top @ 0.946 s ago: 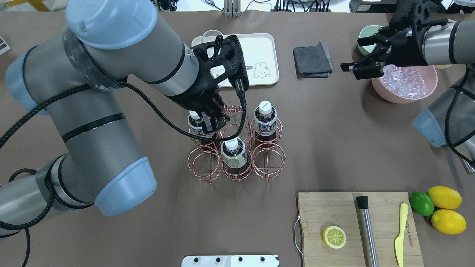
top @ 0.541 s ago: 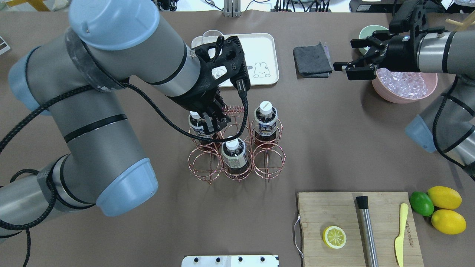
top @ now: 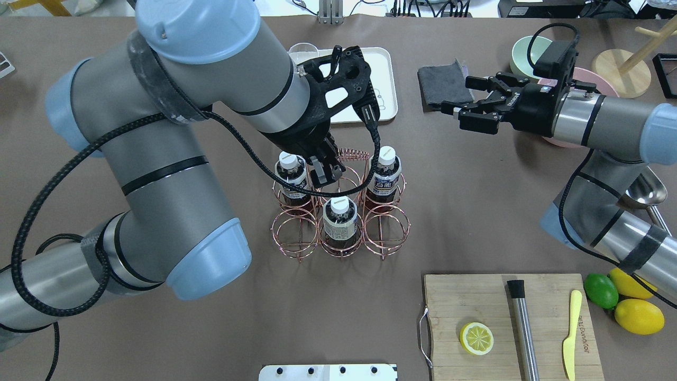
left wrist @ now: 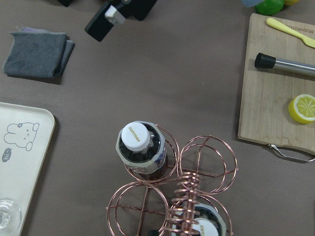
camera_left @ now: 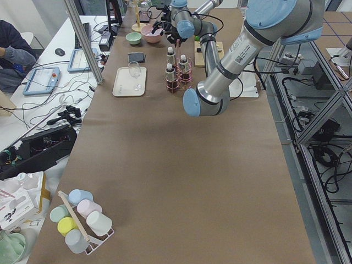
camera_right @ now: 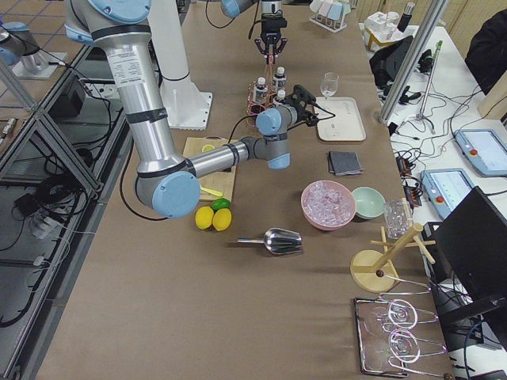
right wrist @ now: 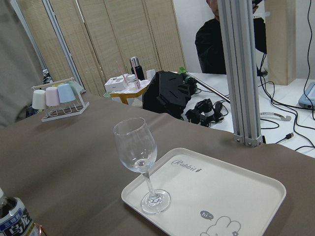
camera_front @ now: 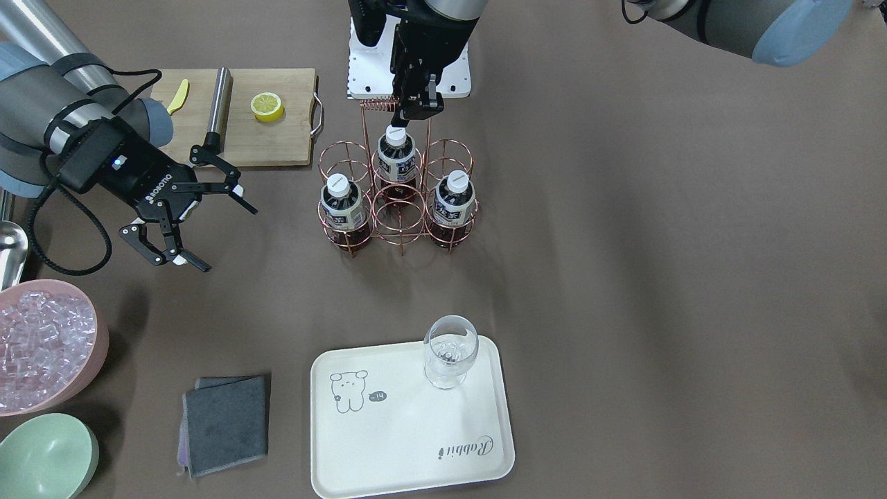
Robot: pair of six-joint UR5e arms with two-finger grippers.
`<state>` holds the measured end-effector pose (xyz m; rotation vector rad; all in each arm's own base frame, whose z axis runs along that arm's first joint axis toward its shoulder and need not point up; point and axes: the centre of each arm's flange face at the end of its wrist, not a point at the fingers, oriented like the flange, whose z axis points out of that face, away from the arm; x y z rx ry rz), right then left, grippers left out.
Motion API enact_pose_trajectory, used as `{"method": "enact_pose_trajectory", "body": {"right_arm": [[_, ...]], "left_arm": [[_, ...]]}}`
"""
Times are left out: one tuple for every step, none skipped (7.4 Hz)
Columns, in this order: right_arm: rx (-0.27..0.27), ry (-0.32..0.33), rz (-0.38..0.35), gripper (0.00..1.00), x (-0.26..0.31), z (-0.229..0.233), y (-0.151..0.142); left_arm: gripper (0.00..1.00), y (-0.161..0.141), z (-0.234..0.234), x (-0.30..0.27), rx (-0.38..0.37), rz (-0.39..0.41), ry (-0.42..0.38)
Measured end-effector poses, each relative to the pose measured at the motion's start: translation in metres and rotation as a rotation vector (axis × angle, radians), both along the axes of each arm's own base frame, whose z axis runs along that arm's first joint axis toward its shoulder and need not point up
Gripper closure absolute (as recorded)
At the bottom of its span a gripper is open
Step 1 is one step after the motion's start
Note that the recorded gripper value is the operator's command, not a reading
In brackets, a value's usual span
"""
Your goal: Take tea from basket to plate
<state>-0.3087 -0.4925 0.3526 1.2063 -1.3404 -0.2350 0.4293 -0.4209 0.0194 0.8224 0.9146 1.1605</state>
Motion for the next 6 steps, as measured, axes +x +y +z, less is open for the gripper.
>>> {"method": "enact_pose_trajectory", "body": {"right_arm": [[-0.013, 0.012, -0.009, 0.00, -0.012, -0.008, 0.004], [-0.012, 0.025, -0.015, 0.00, -0.021, -0.014, 0.007], [-0.011, 0.031, -0.013, 0.00, -0.028, -0.020, 0.008], [-0.008, 0.028, -0.008, 0.00, -0.032, -0.029, 0.009], [-0.006, 0.023, -0.005, 0.00, -0.036, -0.039, 0.012], [-0.007, 0.026, -0.007, 0.00, -0.040, -0.049, 0.016]], "left_arm": [[1.00, -0.001, -0.005, 0.003, -0.012, -0.004, 0.003], [1.00, -0.002, -0.007, 0.004, -0.016, -0.006, 0.005], [1.00, -0.001, -0.009, 0.004, -0.017, -0.006, 0.007], [1.00, -0.001, -0.009, 0.004, -0.018, -0.006, 0.008], [1.00, -0.001, -0.009, 0.004, -0.018, -0.007, 0.008], [1.00, -0.001, -0.009, 0.004, -0.019, -0.007, 0.008]]}}
